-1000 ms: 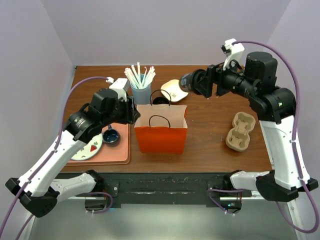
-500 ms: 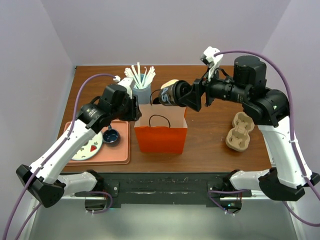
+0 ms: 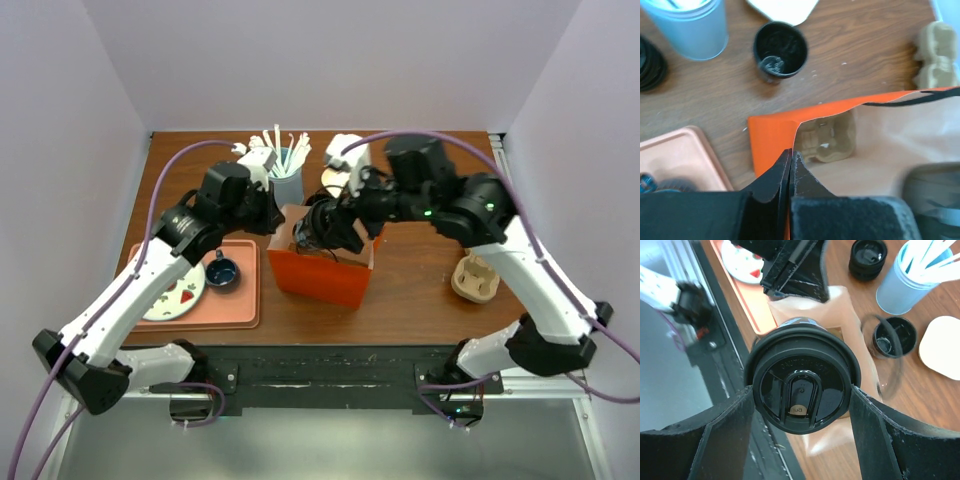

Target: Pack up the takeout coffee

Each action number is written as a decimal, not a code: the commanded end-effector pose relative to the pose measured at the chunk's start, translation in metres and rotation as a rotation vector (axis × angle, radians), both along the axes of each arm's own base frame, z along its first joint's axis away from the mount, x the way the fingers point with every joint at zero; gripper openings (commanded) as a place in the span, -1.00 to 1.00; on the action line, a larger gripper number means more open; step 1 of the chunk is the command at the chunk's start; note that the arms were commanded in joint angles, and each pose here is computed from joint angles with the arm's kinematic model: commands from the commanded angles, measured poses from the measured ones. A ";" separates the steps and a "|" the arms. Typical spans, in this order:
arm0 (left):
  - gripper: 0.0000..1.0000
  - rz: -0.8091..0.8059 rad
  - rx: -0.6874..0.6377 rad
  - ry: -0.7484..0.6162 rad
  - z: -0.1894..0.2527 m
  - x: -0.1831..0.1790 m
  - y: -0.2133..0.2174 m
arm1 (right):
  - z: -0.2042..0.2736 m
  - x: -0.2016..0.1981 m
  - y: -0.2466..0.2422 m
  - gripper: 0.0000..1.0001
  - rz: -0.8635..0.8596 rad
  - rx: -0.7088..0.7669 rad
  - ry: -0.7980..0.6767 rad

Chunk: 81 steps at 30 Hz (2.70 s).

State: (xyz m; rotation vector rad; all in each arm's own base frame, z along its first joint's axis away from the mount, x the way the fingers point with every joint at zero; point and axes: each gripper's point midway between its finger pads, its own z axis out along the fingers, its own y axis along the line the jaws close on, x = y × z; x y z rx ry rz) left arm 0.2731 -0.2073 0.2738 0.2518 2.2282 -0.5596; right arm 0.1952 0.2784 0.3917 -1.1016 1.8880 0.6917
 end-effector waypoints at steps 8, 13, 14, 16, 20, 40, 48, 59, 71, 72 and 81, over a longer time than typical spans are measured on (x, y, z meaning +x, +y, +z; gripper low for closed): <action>-1.00 -0.159 -0.244 -0.260 0.015 -0.058 0.002 | -0.016 0.002 0.024 -0.03 -0.057 -0.192 -0.187; -1.00 -0.158 -0.278 -0.271 0.009 -0.066 0.004 | -0.032 -0.005 0.023 -0.06 -0.029 -0.272 -0.206; -1.00 -0.156 -0.278 -0.270 0.009 -0.066 0.004 | -0.041 -0.009 0.021 -0.06 -0.015 -0.304 -0.203; -1.00 -0.167 -0.278 -0.266 0.009 -0.067 0.003 | -0.059 -0.018 0.017 -0.06 0.019 -0.357 -0.205; -0.88 -0.164 -0.256 -0.237 0.008 -0.065 0.002 | -0.071 -0.018 0.018 -0.10 0.008 -0.390 -0.246; -0.13 -0.065 -0.090 -0.147 0.008 -0.034 0.010 | -0.109 -0.020 0.023 -0.14 0.066 -0.432 -0.268; -1.00 -0.179 -0.163 -0.205 0.020 -0.048 -0.004 | -0.132 -0.022 -0.004 -0.15 0.069 -0.491 -0.313; -1.00 -0.181 -0.253 -0.329 0.024 -0.058 -0.004 | -0.132 -0.007 -0.014 -0.16 0.125 -0.610 -0.481; -1.00 -0.239 -0.186 -0.306 0.004 -0.064 -0.019 | -0.144 -0.024 -0.001 -0.15 0.279 -0.605 -0.435; -1.00 -0.250 -0.195 -0.311 0.008 -0.066 -0.020 | -0.147 -0.026 -0.003 -0.15 0.287 -0.617 -0.428; -0.70 -0.264 -0.194 -0.197 0.001 -0.082 -0.019 | -0.168 -0.043 -0.004 -0.16 0.350 -0.682 -0.391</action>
